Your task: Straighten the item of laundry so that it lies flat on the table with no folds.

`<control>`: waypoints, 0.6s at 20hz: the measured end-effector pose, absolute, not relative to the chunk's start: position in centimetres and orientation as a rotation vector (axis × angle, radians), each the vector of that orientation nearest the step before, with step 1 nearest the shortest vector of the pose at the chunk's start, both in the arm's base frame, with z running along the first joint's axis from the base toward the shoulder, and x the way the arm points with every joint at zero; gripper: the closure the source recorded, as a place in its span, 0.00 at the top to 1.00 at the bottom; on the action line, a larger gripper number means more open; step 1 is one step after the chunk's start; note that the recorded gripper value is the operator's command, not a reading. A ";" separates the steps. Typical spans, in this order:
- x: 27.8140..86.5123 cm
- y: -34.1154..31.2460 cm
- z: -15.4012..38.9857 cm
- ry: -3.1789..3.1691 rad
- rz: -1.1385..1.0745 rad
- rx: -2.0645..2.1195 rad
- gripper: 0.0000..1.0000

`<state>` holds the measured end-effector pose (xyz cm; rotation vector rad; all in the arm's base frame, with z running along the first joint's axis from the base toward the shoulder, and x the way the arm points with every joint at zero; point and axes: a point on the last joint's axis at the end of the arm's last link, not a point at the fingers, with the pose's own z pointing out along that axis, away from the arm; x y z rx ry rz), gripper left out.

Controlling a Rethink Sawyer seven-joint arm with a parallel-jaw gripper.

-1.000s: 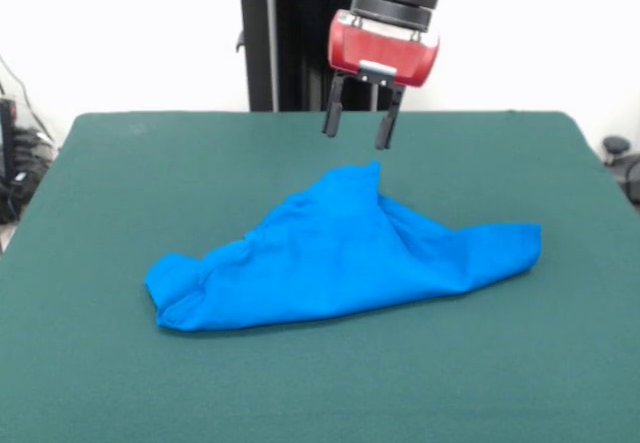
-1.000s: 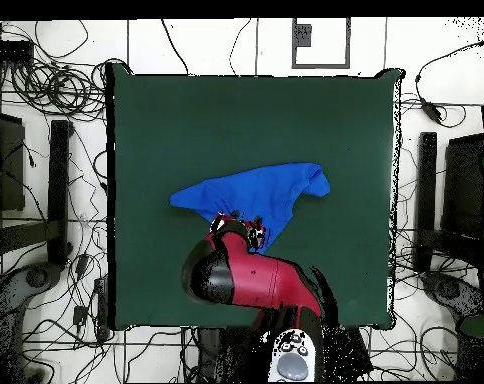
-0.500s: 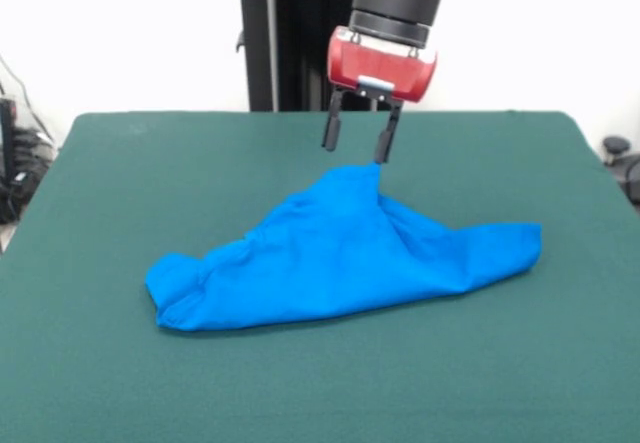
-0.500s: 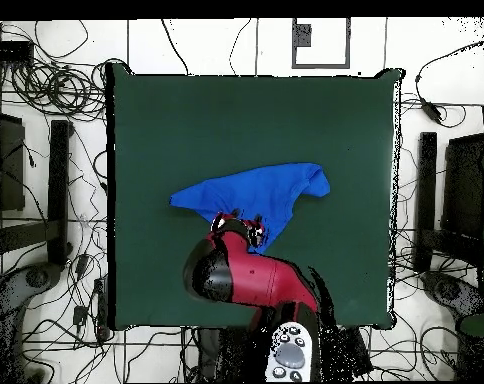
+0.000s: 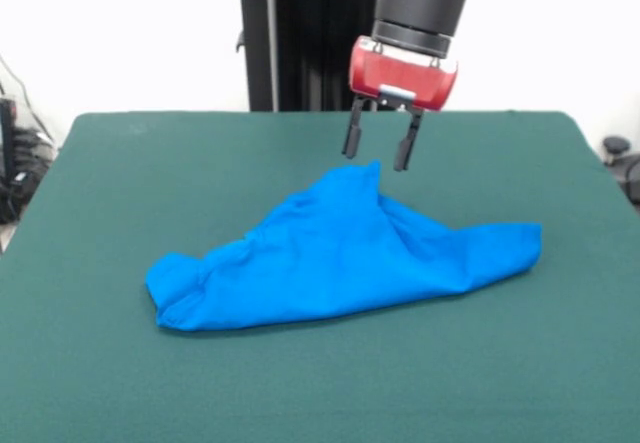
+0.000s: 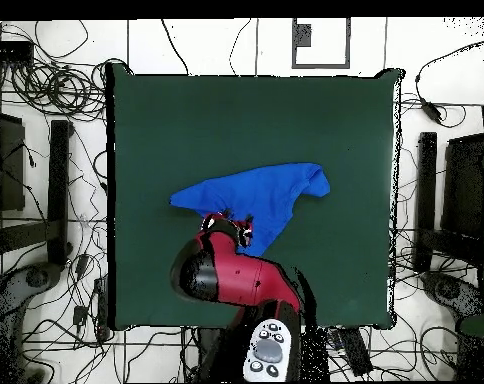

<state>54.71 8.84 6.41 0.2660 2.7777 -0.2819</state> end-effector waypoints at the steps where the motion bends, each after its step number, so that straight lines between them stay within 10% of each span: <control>1: 54.7 9.0 6.4 2.779 -0.282 0.267 1.00; 12: 55.0 9.5 6.0 2.746 -0.279 0.268 1.00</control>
